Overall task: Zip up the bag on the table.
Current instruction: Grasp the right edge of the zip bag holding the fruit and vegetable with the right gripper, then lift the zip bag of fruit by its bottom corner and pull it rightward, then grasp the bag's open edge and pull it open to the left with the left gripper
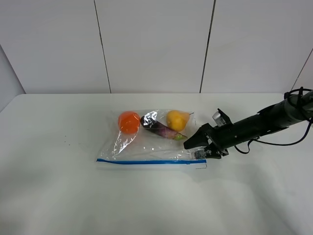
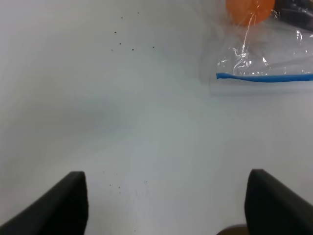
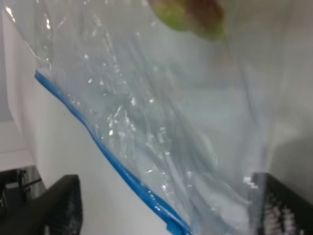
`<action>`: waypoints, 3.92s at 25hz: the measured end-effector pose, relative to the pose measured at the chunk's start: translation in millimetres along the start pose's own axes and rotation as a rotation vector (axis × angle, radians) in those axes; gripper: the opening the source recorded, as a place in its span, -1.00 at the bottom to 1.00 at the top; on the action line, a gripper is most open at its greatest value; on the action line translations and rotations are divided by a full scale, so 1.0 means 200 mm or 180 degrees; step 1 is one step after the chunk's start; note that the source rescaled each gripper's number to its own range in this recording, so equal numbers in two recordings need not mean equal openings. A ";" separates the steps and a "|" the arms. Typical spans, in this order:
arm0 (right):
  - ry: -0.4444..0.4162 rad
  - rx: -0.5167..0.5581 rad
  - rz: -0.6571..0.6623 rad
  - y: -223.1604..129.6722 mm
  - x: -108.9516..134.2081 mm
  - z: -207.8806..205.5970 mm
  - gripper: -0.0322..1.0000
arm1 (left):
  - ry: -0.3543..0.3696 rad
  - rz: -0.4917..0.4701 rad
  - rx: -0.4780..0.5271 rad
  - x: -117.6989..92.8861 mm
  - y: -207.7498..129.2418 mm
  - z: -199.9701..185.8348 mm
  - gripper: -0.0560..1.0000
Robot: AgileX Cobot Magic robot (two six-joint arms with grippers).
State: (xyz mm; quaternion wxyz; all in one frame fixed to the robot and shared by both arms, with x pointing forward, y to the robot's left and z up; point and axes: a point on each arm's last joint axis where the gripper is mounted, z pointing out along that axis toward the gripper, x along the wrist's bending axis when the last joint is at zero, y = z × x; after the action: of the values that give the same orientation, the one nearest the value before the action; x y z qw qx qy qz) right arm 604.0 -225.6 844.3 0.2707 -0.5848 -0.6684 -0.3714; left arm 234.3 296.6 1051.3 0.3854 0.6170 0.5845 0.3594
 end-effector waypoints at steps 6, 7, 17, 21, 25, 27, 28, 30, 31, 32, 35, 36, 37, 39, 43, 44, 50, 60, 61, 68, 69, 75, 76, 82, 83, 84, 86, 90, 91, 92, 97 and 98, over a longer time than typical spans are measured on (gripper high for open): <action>-0.0013 0.0055 -0.0039 -0.01 0.01 0.01 0.27 | 0.0000 0.0000 0.0000 0.00 0.00 0.00 0.91; -0.0018 0.0066 -0.0046 -0.01 0.01 0.01 0.24 | 0.0000 0.0000 0.0000 0.00 0.00 0.00 0.91; -0.0029 0.0087 -0.0058 -0.01 0.00 0.01 -0.05 | 0.0000 0.0000 0.0000 0.00 0.00 0.00 0.91; -0.0031 0.0092 -0.0062 -0.01 0.00 0.01 -0.86 | 0.0000 0.0000 0.0000 0.00 0.00 0.00 0.91; -0.0011 0.0102 -0.0055 -0.01 0.01 0.01 -0.93 | 0.0000 0.0000 0.0000 0.00 0.00 0.00 0.91; 0.0046 0.0131 -0.0054 -0.02 0.01 0.01 -0.93 | 0.0000 0.0000 0.0000 0.00 0.00 0.00 0.91; 0.0065 0.0141 -0.0054 -0.02 0.02 0.01 -0.93 | 0.0000 0.0000 0.0000 0.00 0.00 0.00 0.91; 0.0132 0.0172 -0.0049 -0.02 0.03 0.01 -0.93 | 0.0000 0.0000 0.0000 0.00 0.00 0.00 0.91; 0.0172 0.0192 -0.0040 -0.03 0.03 0.01 -0.93 | 0.0000 0.0000 0.0000 0.00 0.00 0.00 0.91; 0.0207 0.0203 -0.0028 -0.03 0.04 0.01 -0.93 | 0.0000 0.0000 0.0000 0.00 0.00 0.00 0.91; 0.0360 0.0260 0.0050 -0.04 0.06 0.01 -0.93 | 0.0000 0.0000 0.0000 0.00 0.00 0.00 0.91; 0.0407 0.0270 0.0072 -0.04 0.07 0.01 -0.93 | 0.0000 0.0000 0.0000 0.00 0.00 0.00 0.91; 0.0454 0.0281 0.0086 -0.04 0.07 0.01 -0.93 | 0.0000 0.0000 0.0000 0.00 0.00 0.00 0.91; 0.0515 0.0269 0.0154 -0.04 0.08 0.00 -0.93 | 0.0000 0.0000 0.0000 0.00 0.00 0.00 0.91; 0.0608 0.0148 0.0264 -0.02 0.10 0.00 -0.93 | 0.0000 0.0000 0.0000 0.00 0.00 0.00 0.91; 0.0631 0.0104 0.0302 -0.01 0.10 0.00 -0.93 | 0.0000 0.0000 0.0000 0.00 0.00 0.00 0.91; 0.0758 -0.0085 0.0569 0.02 0.11 0.00 -0.93 | 0.0000 0.0000 0.0000 0.00 0.00 0.00 0.91; 0.0763 -0.0078 0.0683 0.02 0.11 0.00 -0.93 | 0.0000 0.0000 0.0000 0.00 0.00 0.00 0.91; 0.0764 -0.0074 0.0708 0.02 0.11 0.00 -0.93 | 0.0000 0.0000 0.0000 0.00 0.00 0.00 0.91; 0.0773 -0.0072 0.0736 0.02 0.11 0.00 -0.93 | 0.0000 0.0000 0.0000 0.00 0.00 0.00 0.91; 0.0773 -0.0072 0.0740 0.02 0.11 0.00 -0.93 | 0.0000 0.0000 0.0000 0.00 0.00 0.00 0.91; 0.0775 -0.0114 0.0673 0.04 0.15 -0.03 -0.93 | 0.0000 0.0000 0.0000 0.00 0.00 0.00 0.91; 0.0775 -0.0114 0.0673 0.04 0.15 -0.03 -0.93 | 0.0000 0.0000 0.0000 0.00 0.00 0.00 0.91; 0.0770 -0.0117 0.0674 0.04 0.15 -0.03 -0.93 | 0.0000 -0.0003 0.0000 0.00 0.00 0.00 0.91; 0.0770 -0.0117 0.0674 0.04 0.15 -0.03 -0.93 | 0.0001 -0.0013 -0.0017 0.00 0.00 0.00 0.91; 0.0770 -0.0120 0.0669 0.04 0.15 -0.03 -0.93 | 0.0001 -0.0056 -0.0044 0.00 0.01 -0.01 0.91; 0.0767 -0.0124 0.0664 0.04 0.15 -0.03 -0.93 | 0.0000 -0.0180 -0.0140 0.00 0.06 -0.04 0.91; 0.0766 -0.0137 0.0658 0.04 0.16 -0.04 -0.93 | -0.0011 -0.0393 -0.0207 0.00 0.26 -0.08 0.91; 0.0766 -0.0137 0.0658 0.04 0.16 -0.04 -0.93 | -0.0012 -0.0416 -0.0186 0.00 0.32 -0.08 0.91; 0.0766 -0.0137 0.0658 0.04 0.16 -0.04 -0.93 | -0.0011 -0.0427 -0.0170 0.00 0.39 -0.07 0.91; 0.0768 -0.0139 0.0660 0.04 0.16 -0.04 -0.93 | -0.0004 -0.0361 0.0022 0.01 0.66 0.05 0.91; 0.0768 -0.0139 0.0660 0.04 0.16 -0.04 -0.93 | -0.0021 -0.0372 0.0072 0.01 0.70 0.08 0.91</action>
State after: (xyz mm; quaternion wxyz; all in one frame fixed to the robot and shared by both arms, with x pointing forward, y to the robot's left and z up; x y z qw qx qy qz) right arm 606.2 -212.7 875.1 0.3731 -0.6075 -0.5589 -0.4235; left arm 311.5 295.7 1168.8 0.4007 0.5873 0.6223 0.3276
